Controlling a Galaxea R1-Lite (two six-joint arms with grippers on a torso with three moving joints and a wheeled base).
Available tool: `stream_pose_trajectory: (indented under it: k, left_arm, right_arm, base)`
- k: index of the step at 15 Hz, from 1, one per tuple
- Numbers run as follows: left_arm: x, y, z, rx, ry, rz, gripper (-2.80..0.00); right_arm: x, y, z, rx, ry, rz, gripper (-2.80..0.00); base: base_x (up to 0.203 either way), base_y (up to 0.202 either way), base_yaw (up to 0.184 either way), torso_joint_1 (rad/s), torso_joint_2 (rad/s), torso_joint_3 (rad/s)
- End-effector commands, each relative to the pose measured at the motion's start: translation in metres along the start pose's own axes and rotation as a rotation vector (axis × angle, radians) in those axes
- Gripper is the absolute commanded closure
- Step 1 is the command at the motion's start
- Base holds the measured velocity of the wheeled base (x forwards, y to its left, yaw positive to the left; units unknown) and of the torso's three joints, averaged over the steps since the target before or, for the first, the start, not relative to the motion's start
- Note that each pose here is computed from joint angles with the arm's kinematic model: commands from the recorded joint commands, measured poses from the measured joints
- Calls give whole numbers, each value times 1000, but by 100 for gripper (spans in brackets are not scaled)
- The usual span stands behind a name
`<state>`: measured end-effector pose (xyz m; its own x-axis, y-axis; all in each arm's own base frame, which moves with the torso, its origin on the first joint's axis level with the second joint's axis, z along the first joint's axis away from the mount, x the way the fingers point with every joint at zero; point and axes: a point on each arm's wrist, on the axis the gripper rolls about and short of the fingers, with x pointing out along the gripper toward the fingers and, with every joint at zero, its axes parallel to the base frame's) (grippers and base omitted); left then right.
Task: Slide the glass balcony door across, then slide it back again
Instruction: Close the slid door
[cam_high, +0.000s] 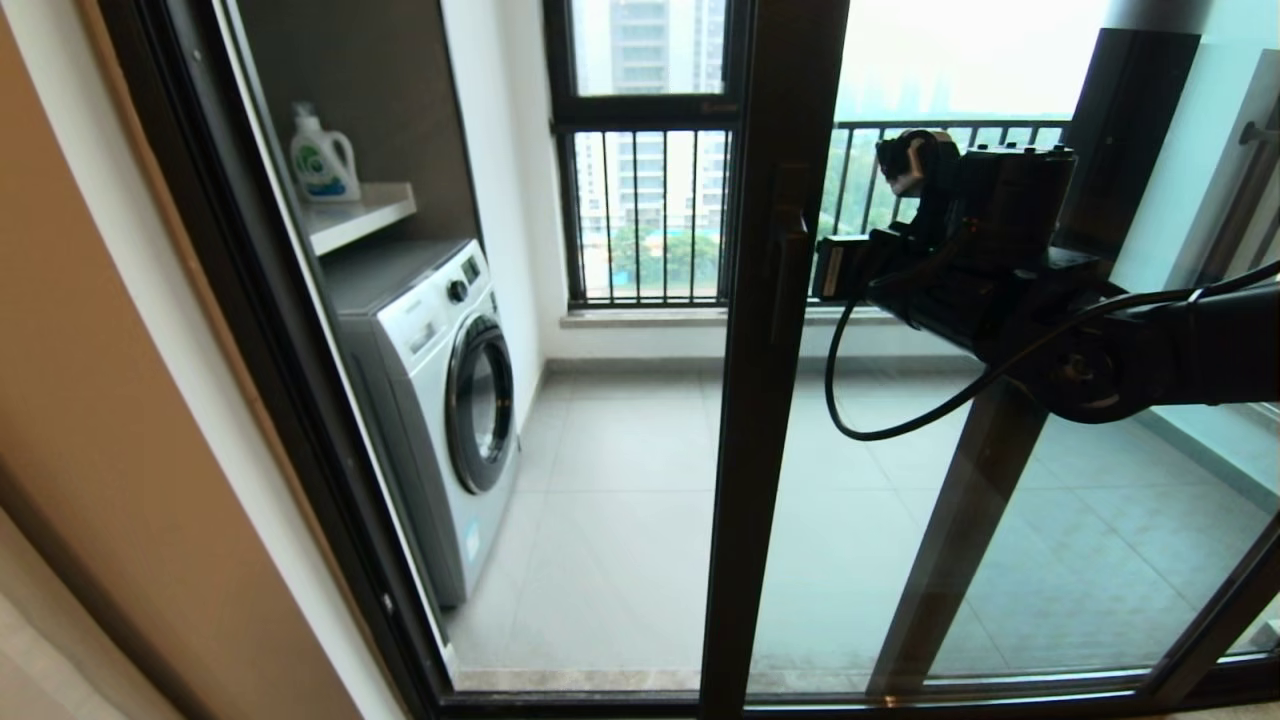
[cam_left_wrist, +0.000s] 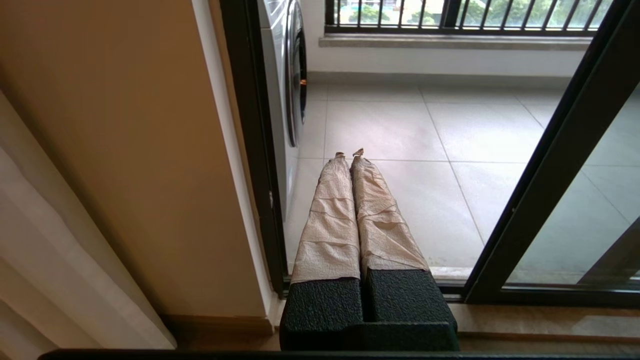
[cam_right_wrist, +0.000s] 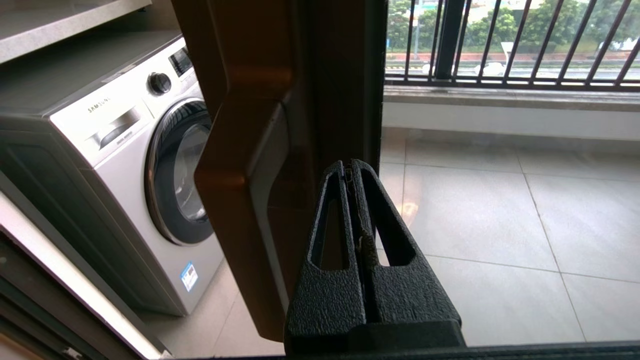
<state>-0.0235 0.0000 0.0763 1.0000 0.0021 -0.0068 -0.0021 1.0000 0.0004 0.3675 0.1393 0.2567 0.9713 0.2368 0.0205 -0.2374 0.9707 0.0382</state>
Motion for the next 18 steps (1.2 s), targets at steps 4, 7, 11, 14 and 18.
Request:
stream_pose_trajectory:
  k: [4,7,11,14,18]
  left_arm:
    - [0,0,0,0,2,1,0]
    - [0,0,0,0,2,1,0]
    - [0,0,0,0,1,1,0]
    - [0,0,0,0,2,1,0]
    - [0,0,0,0,2,1,0]
  right_arm:
    - [15,13,-3,2,-16,2,0]
    - [21,23,-5,3,-19,22,0]
    - [26,40,-12,-16,-11,56,0]
    - [34,49,-14,-15,-21,51,0]
    - [40,59,-17,-14,-26,71,0]
  base:
    - [0,0,0,0,0,0]
    - [0,0,0,0,0,0]
    - [0,0,0,0,0,0]
    - [0,0,0,0,0,0]
    - [0,0,0,0,0,0]
